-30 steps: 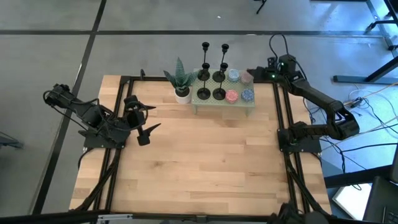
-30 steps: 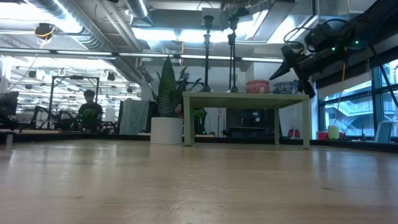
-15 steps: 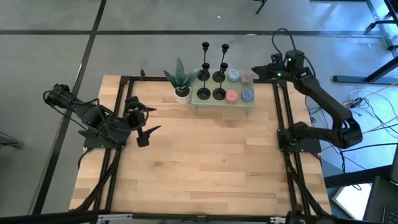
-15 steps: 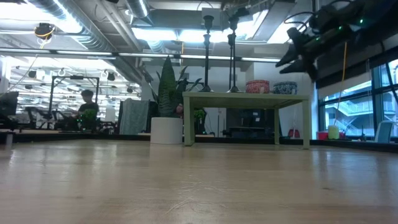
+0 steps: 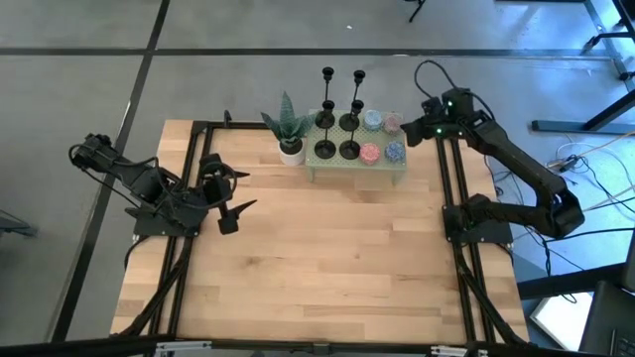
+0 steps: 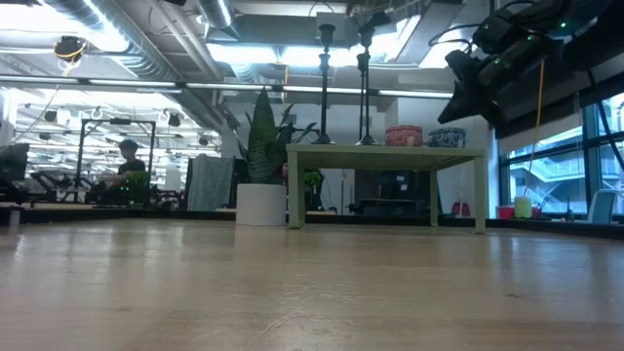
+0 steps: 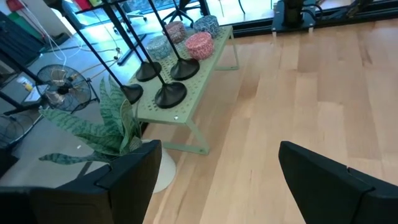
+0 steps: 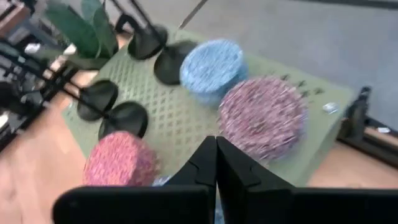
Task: Pick & Place candle stick holders
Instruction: Align the violet scented candle with the other light blue scented candle on the shelf
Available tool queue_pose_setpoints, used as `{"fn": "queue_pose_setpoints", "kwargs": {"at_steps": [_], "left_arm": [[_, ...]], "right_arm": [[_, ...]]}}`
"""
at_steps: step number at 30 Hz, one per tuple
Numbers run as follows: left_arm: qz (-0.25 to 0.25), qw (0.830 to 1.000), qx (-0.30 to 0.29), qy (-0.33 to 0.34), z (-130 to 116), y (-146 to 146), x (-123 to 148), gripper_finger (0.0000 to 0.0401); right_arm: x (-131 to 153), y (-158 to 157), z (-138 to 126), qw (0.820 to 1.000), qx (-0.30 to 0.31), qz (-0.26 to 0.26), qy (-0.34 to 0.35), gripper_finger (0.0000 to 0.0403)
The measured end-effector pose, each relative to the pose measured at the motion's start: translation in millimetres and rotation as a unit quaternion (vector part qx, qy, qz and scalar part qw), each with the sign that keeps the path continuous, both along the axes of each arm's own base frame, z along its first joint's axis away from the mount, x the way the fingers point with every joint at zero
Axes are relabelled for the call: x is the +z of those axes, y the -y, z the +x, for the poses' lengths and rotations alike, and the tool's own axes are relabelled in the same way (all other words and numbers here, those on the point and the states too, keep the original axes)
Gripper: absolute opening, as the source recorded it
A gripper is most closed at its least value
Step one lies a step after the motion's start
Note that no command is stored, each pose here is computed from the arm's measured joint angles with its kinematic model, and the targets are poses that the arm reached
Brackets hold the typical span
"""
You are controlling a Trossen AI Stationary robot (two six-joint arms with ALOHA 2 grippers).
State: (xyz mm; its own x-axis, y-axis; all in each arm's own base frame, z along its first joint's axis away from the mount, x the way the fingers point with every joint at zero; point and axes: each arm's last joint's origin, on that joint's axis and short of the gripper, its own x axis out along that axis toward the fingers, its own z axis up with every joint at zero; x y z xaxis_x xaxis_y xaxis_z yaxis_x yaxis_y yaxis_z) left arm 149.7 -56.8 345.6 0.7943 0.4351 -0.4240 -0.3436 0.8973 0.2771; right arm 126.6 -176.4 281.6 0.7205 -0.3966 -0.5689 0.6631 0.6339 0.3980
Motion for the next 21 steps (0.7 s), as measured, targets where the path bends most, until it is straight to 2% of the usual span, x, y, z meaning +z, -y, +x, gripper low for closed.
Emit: {"fn": "queue_pose_setpoints", "kwargs": {"at_steps": [9,14,21], "left_arm": [[-0.001,1.0,-0.001,-0.001,0,0,0,0.0322],[0.006,1.0,-0.004,-0.004,0,0,0,0.0322],[0.01,1.0,-0.005,-0.005,0,0,0,0.0322]], "right_arm": [[0,-10,13,0.999,0.035,0.002,-0.002,0.0004],[-4,-6,11,0.998,-0.041,-0.02,-0.052,0.0005],[-19,8,22,0.997,-0.042,0.001,-0.06,0.0003]]}}
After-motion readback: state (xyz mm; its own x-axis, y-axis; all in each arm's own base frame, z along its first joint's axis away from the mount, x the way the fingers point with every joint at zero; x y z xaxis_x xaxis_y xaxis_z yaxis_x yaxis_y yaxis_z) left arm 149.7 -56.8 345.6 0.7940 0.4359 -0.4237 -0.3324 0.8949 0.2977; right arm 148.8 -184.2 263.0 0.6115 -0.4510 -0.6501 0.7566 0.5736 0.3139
